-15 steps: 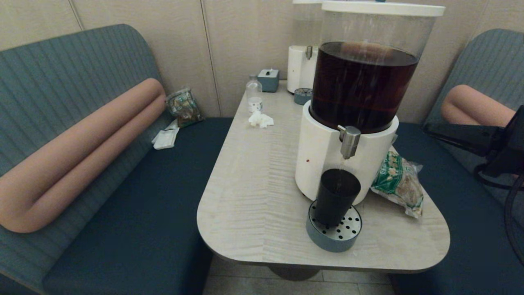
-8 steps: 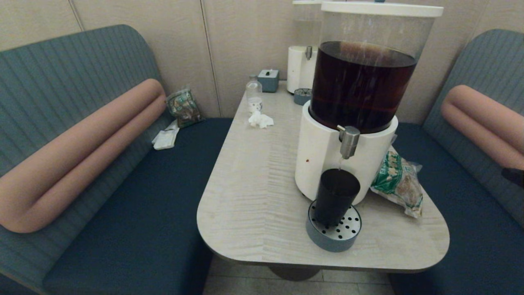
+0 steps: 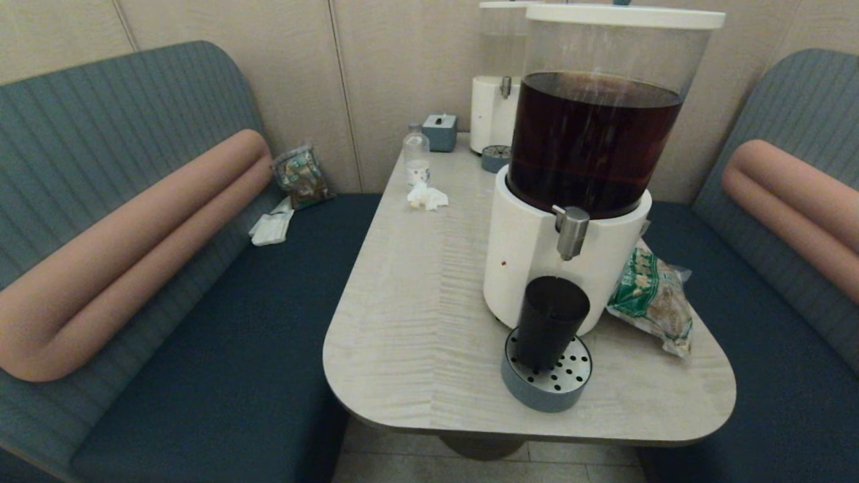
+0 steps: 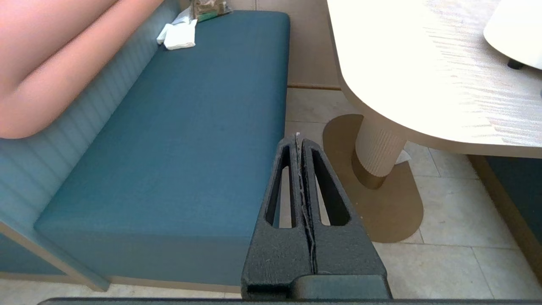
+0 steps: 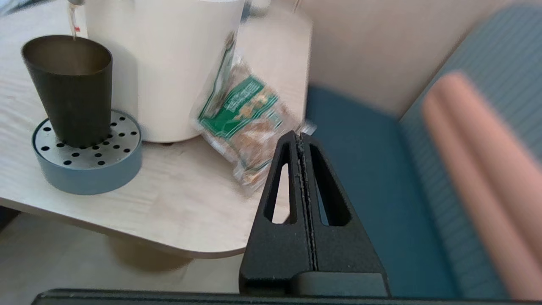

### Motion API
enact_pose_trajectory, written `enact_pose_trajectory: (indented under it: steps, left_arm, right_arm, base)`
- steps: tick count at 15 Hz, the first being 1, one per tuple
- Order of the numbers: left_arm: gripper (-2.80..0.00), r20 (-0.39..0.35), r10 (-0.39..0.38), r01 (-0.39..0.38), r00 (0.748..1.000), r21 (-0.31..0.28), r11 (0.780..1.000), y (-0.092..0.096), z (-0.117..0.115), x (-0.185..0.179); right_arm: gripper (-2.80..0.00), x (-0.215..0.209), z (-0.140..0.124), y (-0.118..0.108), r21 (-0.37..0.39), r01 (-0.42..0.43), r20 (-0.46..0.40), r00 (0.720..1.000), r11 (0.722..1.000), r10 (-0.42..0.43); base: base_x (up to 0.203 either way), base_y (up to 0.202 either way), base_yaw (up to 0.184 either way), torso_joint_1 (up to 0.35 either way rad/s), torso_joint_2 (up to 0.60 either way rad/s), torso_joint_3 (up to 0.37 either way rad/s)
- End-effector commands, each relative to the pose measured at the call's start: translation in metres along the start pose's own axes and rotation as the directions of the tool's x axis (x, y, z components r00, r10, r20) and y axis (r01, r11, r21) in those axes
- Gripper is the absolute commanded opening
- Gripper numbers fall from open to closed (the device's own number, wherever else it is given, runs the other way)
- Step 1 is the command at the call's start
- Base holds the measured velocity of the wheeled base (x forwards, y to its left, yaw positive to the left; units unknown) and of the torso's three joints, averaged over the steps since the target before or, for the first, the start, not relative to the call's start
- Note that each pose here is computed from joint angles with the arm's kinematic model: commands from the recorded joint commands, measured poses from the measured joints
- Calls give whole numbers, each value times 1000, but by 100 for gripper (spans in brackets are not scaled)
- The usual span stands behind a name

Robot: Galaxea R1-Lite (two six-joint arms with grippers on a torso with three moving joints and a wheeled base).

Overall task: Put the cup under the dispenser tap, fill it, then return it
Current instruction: Turn off the faucet

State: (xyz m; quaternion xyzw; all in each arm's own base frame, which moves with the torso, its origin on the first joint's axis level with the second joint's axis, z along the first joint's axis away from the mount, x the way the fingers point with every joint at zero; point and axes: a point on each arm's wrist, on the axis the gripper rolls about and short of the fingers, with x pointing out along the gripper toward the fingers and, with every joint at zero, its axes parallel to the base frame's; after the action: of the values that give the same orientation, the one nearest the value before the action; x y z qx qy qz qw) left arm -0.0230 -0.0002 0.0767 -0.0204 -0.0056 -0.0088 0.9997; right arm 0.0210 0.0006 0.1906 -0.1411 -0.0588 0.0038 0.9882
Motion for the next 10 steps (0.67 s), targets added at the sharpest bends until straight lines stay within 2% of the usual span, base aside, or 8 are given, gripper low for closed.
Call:
enact_pose_trajectory:
  steps: [1,2,4,6,10]
  left_arm:
    - [-280,-2,1,-1,1000,-1,1000,0,0,0]
    - [-280,-2,1,-1,1000,-1,1000,0,0,0]
    - [-280,-2,1,-1,1000,-1,1000,0,0,0]
    - [-280,-2,1,-1,1000,-1,1000,0,0,0]
    - [-280,-2,1,-1,1000,-1,1000,0,0,0]
  right_arm:
    - [-280,-29,-21,8,-27,36,102,994,999,-33]
    - [-280,-31,-32,12,-32,41,104,994,999,-38]
    - [-280,-32,-48,16,-30,70,159,985,997,-65]
    - [-280,-41,-55,18,-25,74,194,979,997,-67]
    - [-280,-54,-86,26,-13,22,46,999,1000,-22]
  base:
    - [0,0,0,0,0,0]
    - [0,0,0,0,0,0]
    - [0,0,0,0,0,0]
    - [0,0,0,0,0,0]
    - [0,0,0,0,0,0]
